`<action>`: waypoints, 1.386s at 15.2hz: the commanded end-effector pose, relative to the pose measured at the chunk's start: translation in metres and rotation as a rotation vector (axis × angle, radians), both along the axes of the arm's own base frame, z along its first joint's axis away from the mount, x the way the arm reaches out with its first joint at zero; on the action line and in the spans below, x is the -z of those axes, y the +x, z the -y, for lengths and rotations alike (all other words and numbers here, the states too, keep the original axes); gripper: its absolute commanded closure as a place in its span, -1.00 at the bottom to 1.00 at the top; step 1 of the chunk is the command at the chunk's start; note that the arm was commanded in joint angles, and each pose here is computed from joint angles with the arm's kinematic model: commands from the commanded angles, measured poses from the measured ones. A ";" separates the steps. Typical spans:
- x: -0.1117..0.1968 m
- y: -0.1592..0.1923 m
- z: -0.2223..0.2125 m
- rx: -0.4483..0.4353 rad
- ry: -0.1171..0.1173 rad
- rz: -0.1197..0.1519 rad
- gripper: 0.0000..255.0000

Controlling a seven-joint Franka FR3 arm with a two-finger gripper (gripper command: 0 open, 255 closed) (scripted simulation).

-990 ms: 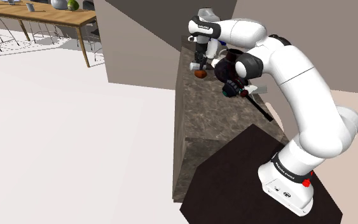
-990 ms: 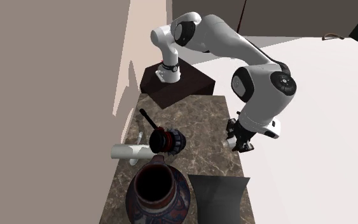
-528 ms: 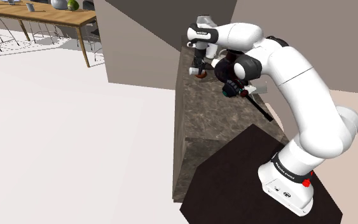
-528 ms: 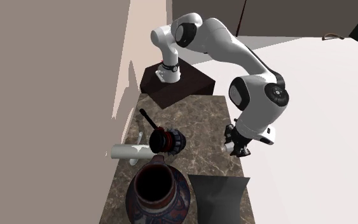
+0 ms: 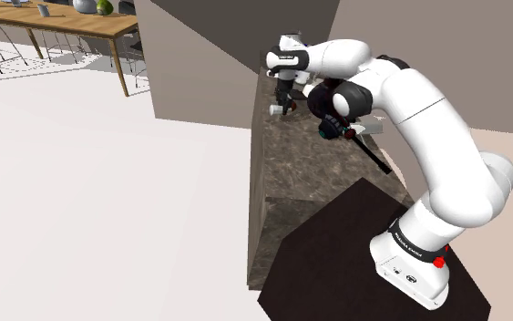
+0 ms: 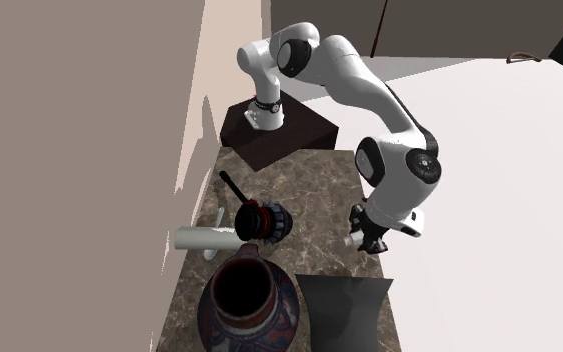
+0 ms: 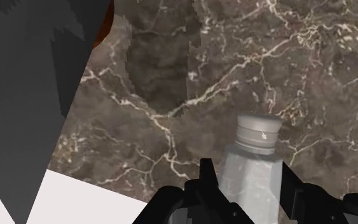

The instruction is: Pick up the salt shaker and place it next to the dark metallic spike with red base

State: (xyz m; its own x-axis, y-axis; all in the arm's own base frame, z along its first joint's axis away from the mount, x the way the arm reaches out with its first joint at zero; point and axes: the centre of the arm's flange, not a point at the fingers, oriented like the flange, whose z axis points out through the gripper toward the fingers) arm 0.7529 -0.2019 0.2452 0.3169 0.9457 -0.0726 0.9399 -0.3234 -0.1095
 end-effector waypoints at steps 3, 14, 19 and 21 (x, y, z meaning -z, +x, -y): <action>0.021 0.001 -0.001 0.000 0.000 0.001 1.00; 0.057 0.001 -0.001 0.000 0.000 0.001 1.00; 0.057 0.001 -0.001 0.000 0.000 0.001 -1.00; 0.057 0.001 -0.001 0.000 0.000 0.001 -1.00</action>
